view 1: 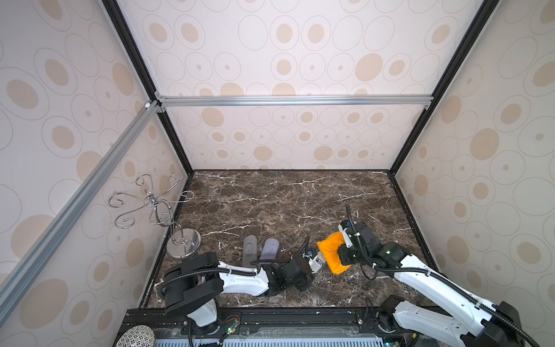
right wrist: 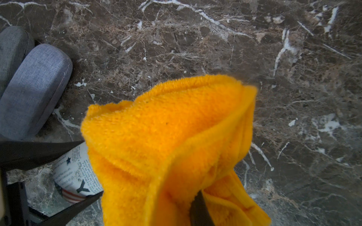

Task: Wipe the eyeglass case
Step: Pick up the eyeglass case from the center of the board, then wipe the dirt from the eyeglass case.

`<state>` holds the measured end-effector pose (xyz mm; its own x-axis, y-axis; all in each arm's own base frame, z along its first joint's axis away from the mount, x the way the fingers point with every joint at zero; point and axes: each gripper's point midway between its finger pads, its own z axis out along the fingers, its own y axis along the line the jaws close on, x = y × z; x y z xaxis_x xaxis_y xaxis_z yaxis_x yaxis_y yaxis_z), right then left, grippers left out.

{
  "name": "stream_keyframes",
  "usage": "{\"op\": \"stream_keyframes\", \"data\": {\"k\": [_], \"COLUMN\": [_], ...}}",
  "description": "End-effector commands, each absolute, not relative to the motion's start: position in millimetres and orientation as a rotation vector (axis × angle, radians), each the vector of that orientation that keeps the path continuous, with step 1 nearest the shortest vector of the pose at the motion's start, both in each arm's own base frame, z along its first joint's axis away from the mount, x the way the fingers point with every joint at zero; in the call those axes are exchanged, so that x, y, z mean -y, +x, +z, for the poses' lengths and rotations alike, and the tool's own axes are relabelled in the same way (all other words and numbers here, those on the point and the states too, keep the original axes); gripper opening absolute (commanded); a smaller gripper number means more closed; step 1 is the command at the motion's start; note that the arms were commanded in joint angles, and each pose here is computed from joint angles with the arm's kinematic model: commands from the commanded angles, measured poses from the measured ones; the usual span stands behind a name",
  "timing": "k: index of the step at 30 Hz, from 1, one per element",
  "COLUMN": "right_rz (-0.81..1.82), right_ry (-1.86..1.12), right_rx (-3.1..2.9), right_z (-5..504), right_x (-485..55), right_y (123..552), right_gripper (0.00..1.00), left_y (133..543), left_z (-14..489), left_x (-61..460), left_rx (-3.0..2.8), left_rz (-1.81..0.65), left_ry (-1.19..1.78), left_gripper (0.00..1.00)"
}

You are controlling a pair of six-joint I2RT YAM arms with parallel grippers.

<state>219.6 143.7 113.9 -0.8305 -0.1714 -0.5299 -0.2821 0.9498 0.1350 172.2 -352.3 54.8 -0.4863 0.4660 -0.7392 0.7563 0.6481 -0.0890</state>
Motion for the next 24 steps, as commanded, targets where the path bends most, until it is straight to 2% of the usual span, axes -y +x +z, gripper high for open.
{"op": "stream_keyframes", "data": {"k": [1,12,18,24], "right_rz": [0.308,0.328,0.434,0.278], "right_ry": [-0.384,-0.566,-0.632,-0.525], "right_rx": [-2.546,-2.539,-2.524,-2.533], "right_z": [124,117,111,103], "right_x": [-156,-189,-212,-194], "right_y": [223,210,196,206], "right_gripper": [0.0,0.0,0.0,0.0], "left_y": [171,176,185,184], "left_z": [81,100,103,105], "left_x": [368,377,377,376], "left_rx": [-2.06,-2.028,-2.016,-1.996], "left_rz": [-0.633,-0.721,-0.705,-0.724], "left_ry": [1.007,1.011,0.992,0.984], "left_gripper": [0.6,0.61,0.61,0.59]}}
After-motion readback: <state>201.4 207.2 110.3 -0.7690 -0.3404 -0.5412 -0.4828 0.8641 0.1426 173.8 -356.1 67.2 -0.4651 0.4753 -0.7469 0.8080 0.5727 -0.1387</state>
